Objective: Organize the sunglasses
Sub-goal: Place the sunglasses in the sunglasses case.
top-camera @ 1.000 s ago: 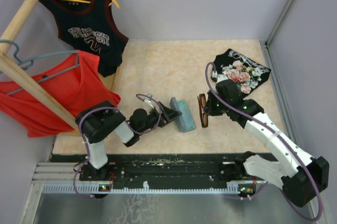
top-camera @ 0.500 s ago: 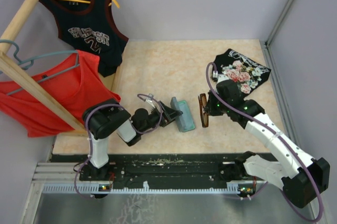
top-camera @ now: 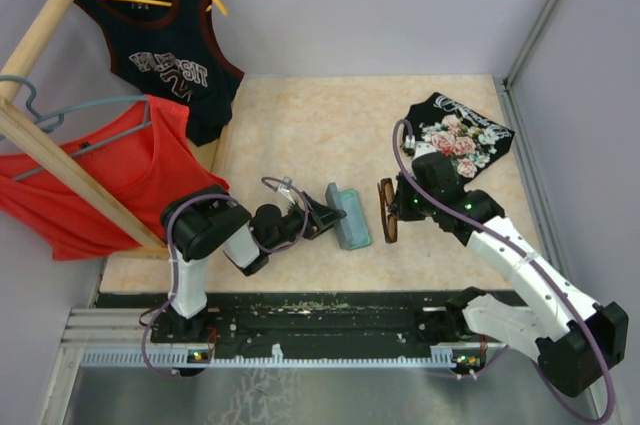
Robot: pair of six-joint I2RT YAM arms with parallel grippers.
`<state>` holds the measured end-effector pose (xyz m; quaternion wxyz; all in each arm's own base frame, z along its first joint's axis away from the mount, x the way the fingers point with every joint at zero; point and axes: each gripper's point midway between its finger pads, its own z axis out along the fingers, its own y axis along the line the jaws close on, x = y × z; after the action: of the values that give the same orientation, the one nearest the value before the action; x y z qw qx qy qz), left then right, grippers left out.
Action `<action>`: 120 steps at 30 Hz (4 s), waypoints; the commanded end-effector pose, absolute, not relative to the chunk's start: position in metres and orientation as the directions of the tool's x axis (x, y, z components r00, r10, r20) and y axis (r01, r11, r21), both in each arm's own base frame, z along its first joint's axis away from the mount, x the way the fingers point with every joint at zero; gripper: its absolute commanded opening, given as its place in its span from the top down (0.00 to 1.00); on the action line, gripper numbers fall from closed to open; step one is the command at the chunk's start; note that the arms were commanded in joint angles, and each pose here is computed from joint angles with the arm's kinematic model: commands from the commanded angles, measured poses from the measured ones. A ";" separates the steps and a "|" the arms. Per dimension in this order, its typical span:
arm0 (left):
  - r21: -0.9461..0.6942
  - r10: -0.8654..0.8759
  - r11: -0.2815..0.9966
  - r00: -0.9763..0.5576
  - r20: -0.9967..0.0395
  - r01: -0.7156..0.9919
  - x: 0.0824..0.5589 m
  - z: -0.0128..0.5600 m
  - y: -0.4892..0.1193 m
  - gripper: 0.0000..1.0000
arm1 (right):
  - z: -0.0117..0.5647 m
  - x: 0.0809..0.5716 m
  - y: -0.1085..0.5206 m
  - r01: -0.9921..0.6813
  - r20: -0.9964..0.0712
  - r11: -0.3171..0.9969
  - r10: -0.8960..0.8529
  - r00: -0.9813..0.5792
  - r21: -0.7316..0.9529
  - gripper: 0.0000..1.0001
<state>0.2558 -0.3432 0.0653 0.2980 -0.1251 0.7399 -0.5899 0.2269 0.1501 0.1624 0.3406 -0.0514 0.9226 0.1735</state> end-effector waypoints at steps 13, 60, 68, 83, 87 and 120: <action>-0.920 -0.431 0.301 -0.826 -0.364 0.249 0.237 0.079 -0.326 0.31 | 0.168 0.233 0.194 -0.319 -0.663 0.818 0.098 -0.743 0.478 1.00; -0.928 -0.349 0.279 -0.874 -0.339 0.248 0.223 0.065 -0.322 0.36 | 0.082 0.268 0.257 -0.293 -0.507 0.701 0.112 -0.855 0.650 1.00; -0.932 -0.352 0.270 -0.876 -0.330 0.243 0.223 0.064 -0.323 0.37 | 0.075 0.271 0.260 -0.273 -0.484 0.702 0.117 -0.867 0.658 1.00; -0.934 -0.356 0.265 -0.876 -0.325 0.239 0.222 0.064 -0.322 0.37 | 0.064 0.275 0.266 -0.255 -0.465 0.714 0.111 -0.878 0.652 1.00; -0.935 -0.358 0.262 -0.875 -0.325 0.240 0.222 0.065 -0.322 0.37 | 0.061 0.274 0.270 -0.252 -0.458 0.719 0.103 -0.883 0.648 1.00; -0.936 -0.363 0.253 -0.873 -0.325 0.243 0.222 0.069 -0.321 0.36 | 0.071 0.269 0.267 -0.252 -0.476 0.785 0.061 -0.877 0.566 0.78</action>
<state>0.2268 -0.3209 0.0627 0.2411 -0.0616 0.7613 -0.5988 0.2501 0.2592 0.0339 0.1885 -0.0364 0.9297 0.3142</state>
